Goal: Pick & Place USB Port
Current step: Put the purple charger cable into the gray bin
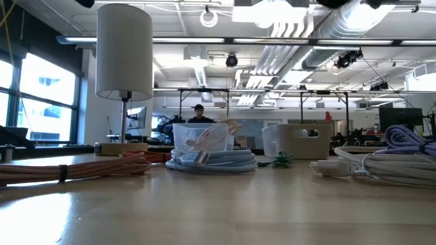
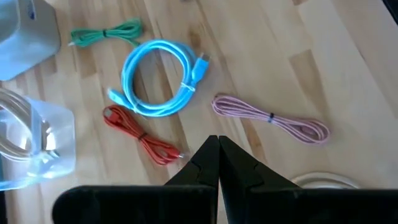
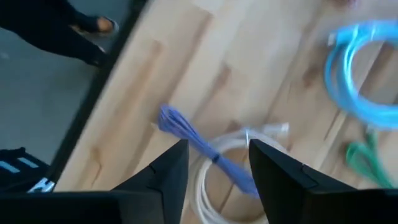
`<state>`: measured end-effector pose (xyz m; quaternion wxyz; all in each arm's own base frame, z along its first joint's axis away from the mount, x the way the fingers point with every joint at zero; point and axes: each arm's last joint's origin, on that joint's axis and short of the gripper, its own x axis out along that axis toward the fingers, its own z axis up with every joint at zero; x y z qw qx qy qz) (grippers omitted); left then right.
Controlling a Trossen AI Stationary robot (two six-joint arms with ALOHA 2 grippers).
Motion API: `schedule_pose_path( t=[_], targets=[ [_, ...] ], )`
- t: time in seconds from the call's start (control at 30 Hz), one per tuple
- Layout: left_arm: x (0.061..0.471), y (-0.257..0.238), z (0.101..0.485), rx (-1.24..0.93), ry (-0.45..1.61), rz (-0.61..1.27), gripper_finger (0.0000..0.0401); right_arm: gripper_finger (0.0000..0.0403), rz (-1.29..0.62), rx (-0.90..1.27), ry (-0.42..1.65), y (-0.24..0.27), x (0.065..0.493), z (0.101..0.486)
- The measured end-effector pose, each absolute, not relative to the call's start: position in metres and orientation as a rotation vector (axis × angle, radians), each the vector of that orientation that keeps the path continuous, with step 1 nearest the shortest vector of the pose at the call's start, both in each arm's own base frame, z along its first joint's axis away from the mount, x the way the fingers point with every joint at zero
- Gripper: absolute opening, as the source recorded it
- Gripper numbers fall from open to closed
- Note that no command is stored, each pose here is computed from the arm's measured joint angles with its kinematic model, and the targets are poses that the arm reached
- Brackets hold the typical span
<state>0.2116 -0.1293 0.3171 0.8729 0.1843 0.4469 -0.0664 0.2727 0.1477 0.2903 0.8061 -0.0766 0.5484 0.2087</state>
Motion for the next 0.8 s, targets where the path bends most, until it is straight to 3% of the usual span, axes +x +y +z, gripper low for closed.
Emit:
schedule_pose_path(
  t=[0.17,0.33,0.57,0.8],
  targets=[
    [0.211,-0.131,0.309,0.362,0.943,-0.143,0.0,0.018,0.499,-0.219,1.295,0.154,0.275,0.27],
    [0.213,-0.132,0.309,0.35,0.931,-0.15,0.0,0.0181,0.695,-0.505,1.267,0.173,0.268,0.259],
    [0.213,-0.132,0.309,0.351,0.93,-0.152,0.0,0.0181,0.677,-0.844,1.231,0.18,0.275,0.242],
    [0.213,-0.132,0.309,0.354,0.927,-0.145,0.0,0.0181,0.701,-0.848,1.247,0.179,0.282,0.232]
  ],
)
